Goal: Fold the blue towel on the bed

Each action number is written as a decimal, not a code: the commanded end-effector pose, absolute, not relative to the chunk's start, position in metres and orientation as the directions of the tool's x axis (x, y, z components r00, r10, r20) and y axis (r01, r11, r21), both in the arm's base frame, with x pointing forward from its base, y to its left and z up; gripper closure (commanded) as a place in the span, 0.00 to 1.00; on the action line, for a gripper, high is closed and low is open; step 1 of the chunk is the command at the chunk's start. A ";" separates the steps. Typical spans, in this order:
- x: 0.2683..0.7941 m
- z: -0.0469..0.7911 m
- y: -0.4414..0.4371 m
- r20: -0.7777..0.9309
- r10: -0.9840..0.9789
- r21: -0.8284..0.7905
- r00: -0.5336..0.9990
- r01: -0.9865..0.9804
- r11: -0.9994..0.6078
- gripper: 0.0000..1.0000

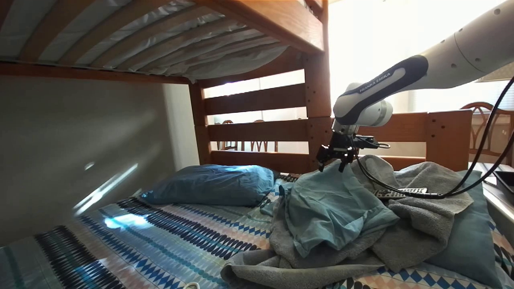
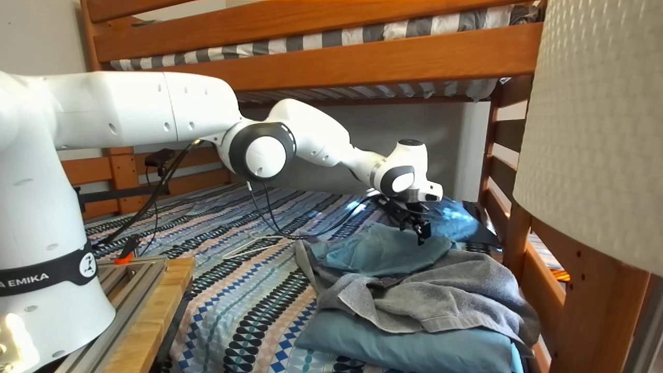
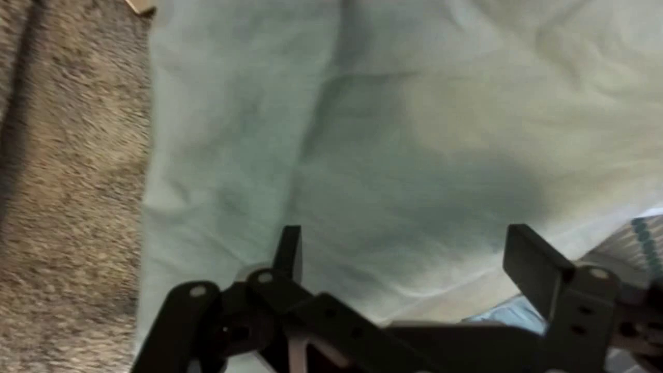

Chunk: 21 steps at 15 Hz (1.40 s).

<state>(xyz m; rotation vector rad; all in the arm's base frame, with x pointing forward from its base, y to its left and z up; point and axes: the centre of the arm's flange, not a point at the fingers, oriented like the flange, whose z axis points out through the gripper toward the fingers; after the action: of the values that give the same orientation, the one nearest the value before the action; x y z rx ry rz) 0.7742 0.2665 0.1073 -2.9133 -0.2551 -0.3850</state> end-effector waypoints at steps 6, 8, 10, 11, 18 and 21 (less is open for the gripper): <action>0.706 0.110 0.242 -0.015 -0.198 -0.120 0.980 -0.198 -0.973 0.00; 0.698 0.112 0.241 -0.034 -0.280 -0.081 0.959 -0.282 -0.956 0.00; 0.697 0.111 0.232 0.003 -0.382 -0.029 0.924 -0.381 -0.924 0.00; 0.697 0.112 0.230 -0.007 -0.437 -0.033 0.900 -0.437 -0.899 0.00; 0.751 0.090 0.241 -0.006 -0.334 -0.034 0.942 -0.334 -0.942 0.00; 0.723 0.085 0.219 -0.063 -0.345 -0.003 0.937 -0.345 -0.938 0.00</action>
<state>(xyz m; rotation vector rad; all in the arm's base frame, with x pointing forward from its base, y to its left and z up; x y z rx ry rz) 0.7542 0.2410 0.0861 -3.0544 0.5495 0.0144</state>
